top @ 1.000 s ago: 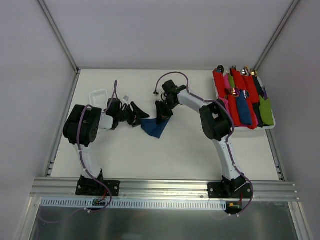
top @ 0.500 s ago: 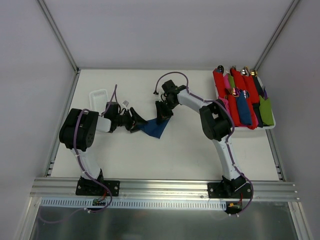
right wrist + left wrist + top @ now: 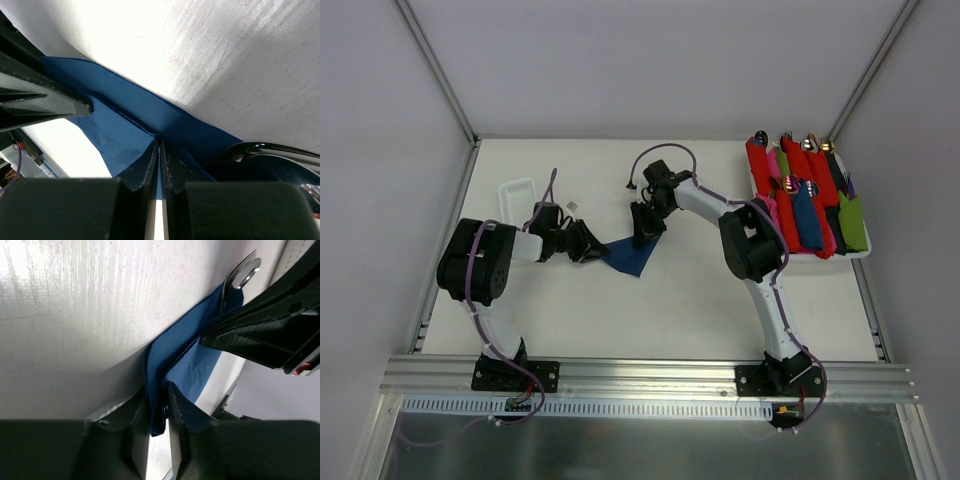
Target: Place the utensils on the paper napkin and roll it up
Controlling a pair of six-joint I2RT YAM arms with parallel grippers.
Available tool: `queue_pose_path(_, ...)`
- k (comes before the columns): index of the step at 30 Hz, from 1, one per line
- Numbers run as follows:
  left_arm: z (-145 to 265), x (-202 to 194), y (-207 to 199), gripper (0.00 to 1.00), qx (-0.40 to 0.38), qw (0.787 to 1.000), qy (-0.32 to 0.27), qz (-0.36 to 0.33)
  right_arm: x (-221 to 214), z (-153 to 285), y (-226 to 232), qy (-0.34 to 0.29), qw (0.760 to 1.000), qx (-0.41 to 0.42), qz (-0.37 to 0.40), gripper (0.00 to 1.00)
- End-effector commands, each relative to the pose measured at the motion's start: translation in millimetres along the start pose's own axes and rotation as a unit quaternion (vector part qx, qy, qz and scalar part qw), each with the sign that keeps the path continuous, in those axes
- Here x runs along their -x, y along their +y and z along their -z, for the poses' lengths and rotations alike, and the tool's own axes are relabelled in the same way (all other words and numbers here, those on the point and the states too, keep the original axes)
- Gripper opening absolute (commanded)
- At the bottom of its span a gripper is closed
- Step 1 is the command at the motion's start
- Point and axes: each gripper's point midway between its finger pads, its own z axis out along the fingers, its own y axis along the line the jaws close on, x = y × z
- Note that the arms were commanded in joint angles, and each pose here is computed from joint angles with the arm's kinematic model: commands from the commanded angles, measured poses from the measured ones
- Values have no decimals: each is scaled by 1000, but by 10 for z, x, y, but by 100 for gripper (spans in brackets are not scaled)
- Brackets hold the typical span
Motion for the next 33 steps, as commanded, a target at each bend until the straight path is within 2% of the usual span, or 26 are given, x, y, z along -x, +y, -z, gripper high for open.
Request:
queue_pose_path(1, 11, 67, -96, 15, 17, 998, -13, -62, -122, -51, -96, 26, 999, -28, 5, 8)
queue_pose_path(8, 4, 46, -165, 3, 79, 986, -18, -143, -121, -51, -78, 27, 999, -26, 4, 8)
queue_pose_path(15, 83, -15, -413, 0, 87, 970, -38, -223, -113, -44, -95, 27, 999, -30, 3, 7)
queue_pose_path(23, 29, -206, -760, 0, 34, 971, 0, -236, -136, -48, -119, 30, 999, -38, 2, 6)
queue_pose_path(26, -79, -298, -747, 0, 36, 973, 22, -228, -130, -40, -120, 29, 999, -38, 1, 6)
queue_pose_path(33, -293, -420, -443, 0, 89, 972, 57, -208, -121, -10, -104, 26, 999, -37, 0, 6)
